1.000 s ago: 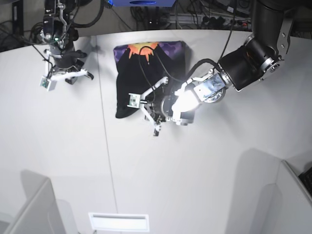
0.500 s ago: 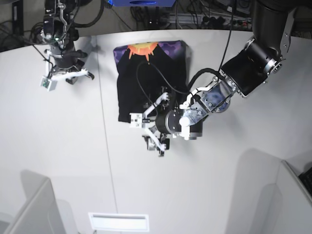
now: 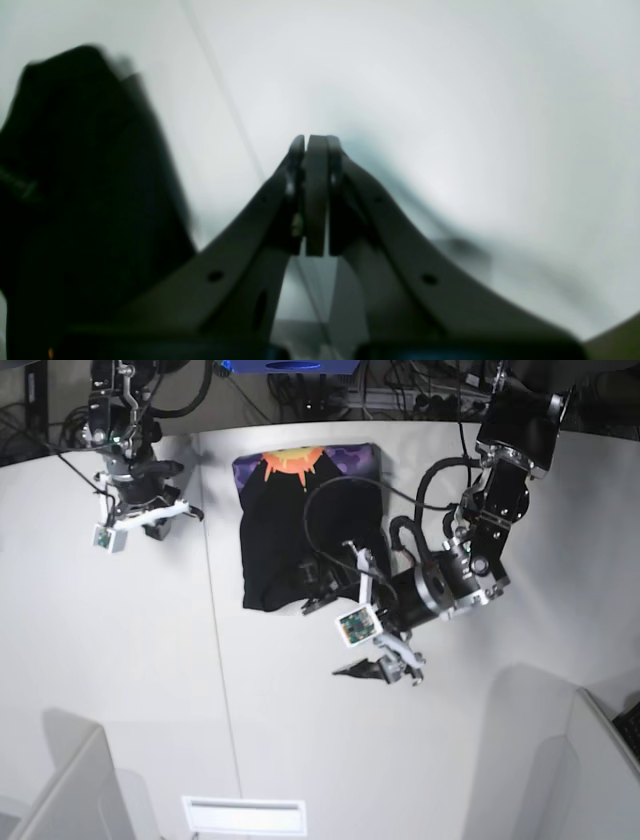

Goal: Fold the T-shirt properly

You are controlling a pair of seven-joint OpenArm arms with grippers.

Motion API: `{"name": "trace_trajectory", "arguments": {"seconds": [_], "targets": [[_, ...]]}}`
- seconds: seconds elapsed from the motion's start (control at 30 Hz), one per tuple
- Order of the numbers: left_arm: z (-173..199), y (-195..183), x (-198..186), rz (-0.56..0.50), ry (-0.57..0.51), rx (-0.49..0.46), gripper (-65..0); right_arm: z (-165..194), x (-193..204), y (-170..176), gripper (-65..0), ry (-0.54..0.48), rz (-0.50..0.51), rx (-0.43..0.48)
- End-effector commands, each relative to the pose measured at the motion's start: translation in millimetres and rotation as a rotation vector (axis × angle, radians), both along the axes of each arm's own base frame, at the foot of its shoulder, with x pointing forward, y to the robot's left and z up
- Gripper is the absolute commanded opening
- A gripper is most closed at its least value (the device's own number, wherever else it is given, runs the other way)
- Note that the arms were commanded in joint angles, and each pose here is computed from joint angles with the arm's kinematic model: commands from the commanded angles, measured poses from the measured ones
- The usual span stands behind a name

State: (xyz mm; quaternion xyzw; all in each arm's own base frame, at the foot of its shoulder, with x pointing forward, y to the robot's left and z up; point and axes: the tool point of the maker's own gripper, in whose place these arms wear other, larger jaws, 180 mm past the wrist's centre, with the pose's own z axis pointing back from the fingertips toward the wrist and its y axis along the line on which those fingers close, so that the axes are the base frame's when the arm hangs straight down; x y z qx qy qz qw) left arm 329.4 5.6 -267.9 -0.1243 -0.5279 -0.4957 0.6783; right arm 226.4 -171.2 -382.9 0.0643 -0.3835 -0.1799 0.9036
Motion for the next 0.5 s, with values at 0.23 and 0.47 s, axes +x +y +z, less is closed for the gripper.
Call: {"name": "trace_trajectory", "arguments": {"seconds": [0.23,0.47], "targets": [[14,53,-20,0.173,-0.026,-0.093,-15.6,26,11,0,-65.0,-0.091,0.083,-0.082],[15,75,-48,0.214,-0.054,-0.238,-15.6,36,5,40,-65.0,-0.211,0.330,-0.327]]}}
